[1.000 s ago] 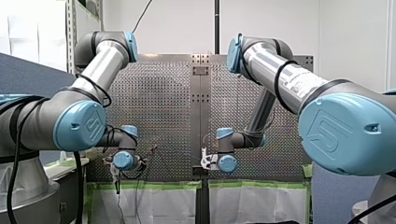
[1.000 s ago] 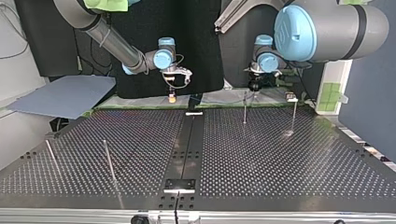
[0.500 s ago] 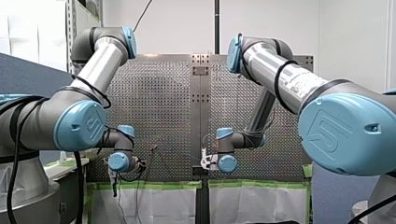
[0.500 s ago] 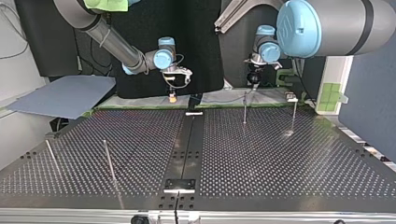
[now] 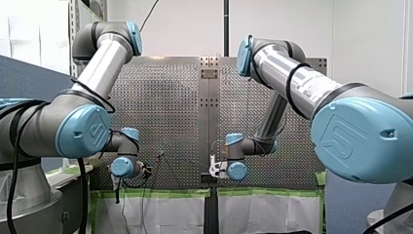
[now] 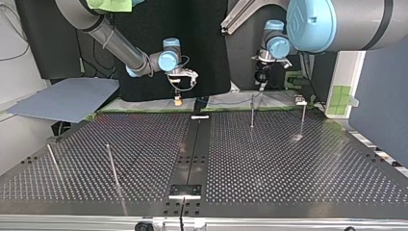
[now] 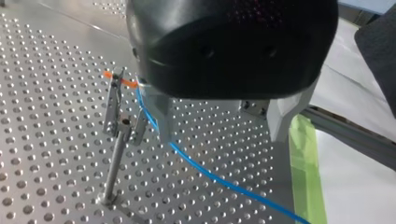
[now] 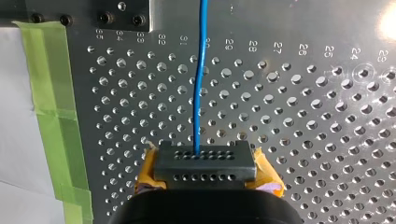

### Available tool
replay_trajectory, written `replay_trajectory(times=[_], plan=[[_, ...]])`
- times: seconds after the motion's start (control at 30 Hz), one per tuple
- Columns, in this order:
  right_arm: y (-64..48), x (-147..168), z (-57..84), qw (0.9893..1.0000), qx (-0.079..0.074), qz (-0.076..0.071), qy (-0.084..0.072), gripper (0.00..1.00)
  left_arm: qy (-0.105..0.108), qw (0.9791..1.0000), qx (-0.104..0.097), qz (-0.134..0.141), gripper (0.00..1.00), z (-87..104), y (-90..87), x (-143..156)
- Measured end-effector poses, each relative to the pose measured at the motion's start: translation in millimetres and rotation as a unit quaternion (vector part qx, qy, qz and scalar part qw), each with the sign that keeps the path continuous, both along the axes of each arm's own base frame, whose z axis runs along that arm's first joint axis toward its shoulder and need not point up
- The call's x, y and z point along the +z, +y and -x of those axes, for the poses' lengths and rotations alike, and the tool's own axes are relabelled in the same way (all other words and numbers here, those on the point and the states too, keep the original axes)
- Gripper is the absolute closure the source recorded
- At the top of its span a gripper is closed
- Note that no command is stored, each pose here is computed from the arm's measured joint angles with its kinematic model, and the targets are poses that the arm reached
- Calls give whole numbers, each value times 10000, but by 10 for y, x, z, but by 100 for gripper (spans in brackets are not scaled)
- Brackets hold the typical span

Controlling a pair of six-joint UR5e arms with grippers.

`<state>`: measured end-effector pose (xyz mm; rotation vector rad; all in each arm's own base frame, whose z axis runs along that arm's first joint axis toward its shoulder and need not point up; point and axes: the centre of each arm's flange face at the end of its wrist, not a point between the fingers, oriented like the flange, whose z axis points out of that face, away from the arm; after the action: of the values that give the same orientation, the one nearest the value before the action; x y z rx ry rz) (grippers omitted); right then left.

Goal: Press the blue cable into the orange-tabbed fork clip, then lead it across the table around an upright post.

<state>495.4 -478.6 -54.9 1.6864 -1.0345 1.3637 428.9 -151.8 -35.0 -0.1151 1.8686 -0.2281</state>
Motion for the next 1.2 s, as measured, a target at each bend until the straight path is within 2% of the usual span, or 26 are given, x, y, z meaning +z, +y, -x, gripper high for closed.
replay_trajectory(times=[0.33,0.53,0.73,1.2], plan=[[1,-3,0,10000,5,-3,2,100,-81,9988,-168,-454,0,-34,-31,281],[4,-6,2,10000,7,-14,8,100,-315,9969,-242,-683,0,-99,-50,523],[19,-10,-6,10000,18,-34,19,100,-383,9962,-271,-727,0,-103,-85,586],[27,-13,-6,10000,19,-56,17,100,-372,9956,-218,-831,0,-44,-197,583]])
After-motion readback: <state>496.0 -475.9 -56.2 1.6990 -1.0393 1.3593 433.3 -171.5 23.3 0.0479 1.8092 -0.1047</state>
